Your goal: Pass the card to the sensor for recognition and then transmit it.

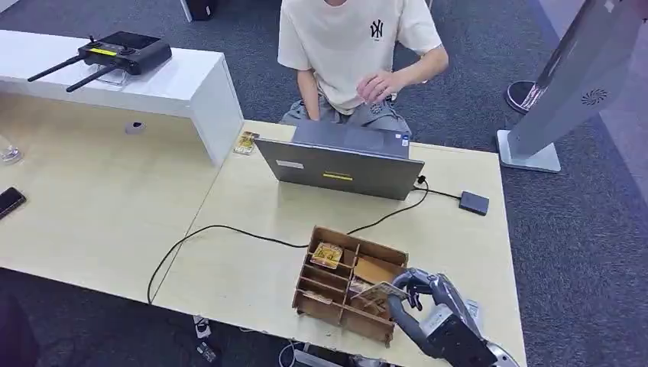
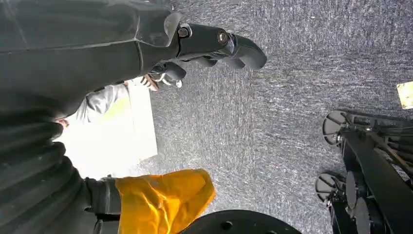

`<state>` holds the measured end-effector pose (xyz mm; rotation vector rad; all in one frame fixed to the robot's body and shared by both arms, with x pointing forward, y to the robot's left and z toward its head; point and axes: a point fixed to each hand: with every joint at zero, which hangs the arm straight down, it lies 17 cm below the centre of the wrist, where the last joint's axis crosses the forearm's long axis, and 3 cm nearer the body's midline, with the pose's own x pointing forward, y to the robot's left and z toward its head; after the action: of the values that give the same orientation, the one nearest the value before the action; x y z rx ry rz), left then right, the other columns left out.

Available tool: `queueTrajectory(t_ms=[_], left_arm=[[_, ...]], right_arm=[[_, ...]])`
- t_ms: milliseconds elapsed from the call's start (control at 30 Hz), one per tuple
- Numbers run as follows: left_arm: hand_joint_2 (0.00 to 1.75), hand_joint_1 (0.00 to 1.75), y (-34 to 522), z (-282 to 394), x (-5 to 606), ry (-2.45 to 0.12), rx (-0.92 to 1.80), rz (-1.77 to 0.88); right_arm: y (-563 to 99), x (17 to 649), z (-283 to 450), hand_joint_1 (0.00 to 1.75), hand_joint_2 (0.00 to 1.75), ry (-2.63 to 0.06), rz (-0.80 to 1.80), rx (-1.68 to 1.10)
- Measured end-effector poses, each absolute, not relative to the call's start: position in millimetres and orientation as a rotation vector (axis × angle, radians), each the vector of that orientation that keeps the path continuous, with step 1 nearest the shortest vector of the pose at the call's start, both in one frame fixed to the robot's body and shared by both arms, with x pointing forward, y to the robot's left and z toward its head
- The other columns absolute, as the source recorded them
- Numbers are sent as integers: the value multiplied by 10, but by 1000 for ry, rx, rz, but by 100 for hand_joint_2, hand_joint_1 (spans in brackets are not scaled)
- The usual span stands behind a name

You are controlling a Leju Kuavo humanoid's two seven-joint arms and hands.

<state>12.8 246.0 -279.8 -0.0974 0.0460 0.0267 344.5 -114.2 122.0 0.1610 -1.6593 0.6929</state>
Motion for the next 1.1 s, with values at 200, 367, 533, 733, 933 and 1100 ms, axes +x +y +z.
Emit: queueTrajectory(t_ms=[200,367,533,733,933,1100], left_arm=[[175,0,2474,-2800,128,47,-94,25],[175,0,2494,-2801,129,47,-91,20],[175,0,2501,-2801,132,47,-89,6],[175,0,2505,-2798,173,42,-88,-20],[175,0,2516,-2798,191,43,-82,-59],[175,0,2527,-2798,214,41,-75,-103]], right_arm=[[-1217,3489,1218,175,175,-1655,675,161],[-1203,3577,1333,175,175,-1696,698,149],[-1026,3804,1676,175,175,-1789,725,121],[-615,4160,2288,175,175,-1900,736,128],[-315,4536,2766,175,175,-1995,747,-19],[-114,4778,2921,175,175,-2039,793,-208]])
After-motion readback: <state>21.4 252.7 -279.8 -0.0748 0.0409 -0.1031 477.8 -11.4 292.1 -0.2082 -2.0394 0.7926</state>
